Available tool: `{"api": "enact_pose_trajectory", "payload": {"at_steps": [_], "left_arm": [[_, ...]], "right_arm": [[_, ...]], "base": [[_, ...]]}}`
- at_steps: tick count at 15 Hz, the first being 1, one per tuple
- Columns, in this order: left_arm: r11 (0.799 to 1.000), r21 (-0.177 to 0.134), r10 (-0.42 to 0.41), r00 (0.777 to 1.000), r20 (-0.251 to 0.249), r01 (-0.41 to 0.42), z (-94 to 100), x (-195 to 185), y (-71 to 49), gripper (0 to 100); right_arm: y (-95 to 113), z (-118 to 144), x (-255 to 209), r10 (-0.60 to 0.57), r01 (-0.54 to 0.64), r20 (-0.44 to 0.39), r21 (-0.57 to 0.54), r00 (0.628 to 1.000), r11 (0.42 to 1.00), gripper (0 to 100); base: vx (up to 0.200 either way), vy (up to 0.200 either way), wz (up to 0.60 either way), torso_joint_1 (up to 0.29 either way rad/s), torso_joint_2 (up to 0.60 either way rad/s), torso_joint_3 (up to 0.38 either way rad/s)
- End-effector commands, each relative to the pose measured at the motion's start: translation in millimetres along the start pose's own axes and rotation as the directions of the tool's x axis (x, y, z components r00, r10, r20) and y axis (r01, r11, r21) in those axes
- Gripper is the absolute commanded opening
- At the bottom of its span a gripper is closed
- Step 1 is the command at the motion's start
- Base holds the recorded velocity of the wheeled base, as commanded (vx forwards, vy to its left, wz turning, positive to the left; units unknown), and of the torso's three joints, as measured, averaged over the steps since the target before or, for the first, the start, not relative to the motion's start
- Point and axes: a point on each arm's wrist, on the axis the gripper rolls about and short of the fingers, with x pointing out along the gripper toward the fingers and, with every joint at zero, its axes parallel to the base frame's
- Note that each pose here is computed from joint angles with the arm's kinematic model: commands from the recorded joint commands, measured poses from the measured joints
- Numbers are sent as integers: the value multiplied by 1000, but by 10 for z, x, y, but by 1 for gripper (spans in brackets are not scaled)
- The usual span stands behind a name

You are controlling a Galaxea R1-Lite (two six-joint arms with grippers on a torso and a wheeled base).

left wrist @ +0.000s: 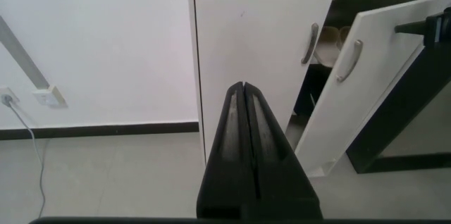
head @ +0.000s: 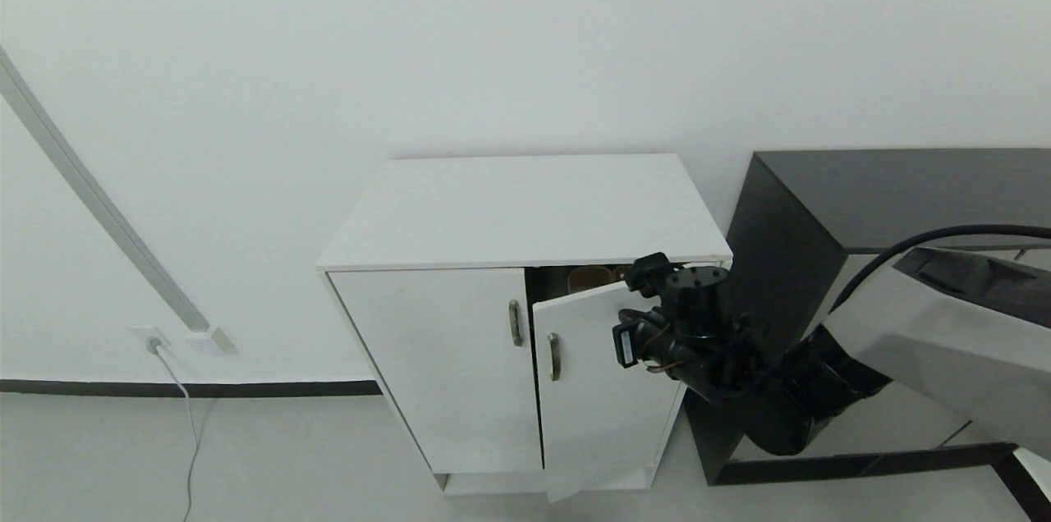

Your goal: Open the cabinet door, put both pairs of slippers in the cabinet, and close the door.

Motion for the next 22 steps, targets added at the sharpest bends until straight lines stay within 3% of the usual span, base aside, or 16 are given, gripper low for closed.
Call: {"api": "enact_pose_trajectory", "payload": {"at_steps": [1,12,22], "left_arm": [[1000,0,-1,1000,1,1,1,0,0,0],[1000,0,0,1000,0,0,0,0,0,0],[1000,0,0,1000,0,0,0,0,0,0]], "right_arm": [[-23,-29,107,-10,10,3,4,1000,1000,0],[-48,68,353,-26,25,52,16,998,1000,0],[-74,99,358,-32,31,47,19,998,999,0]], "base": [[0,0,0,0,0,0],[0,0,0,0,0,0],[0,0,0,0,0,0]]}}
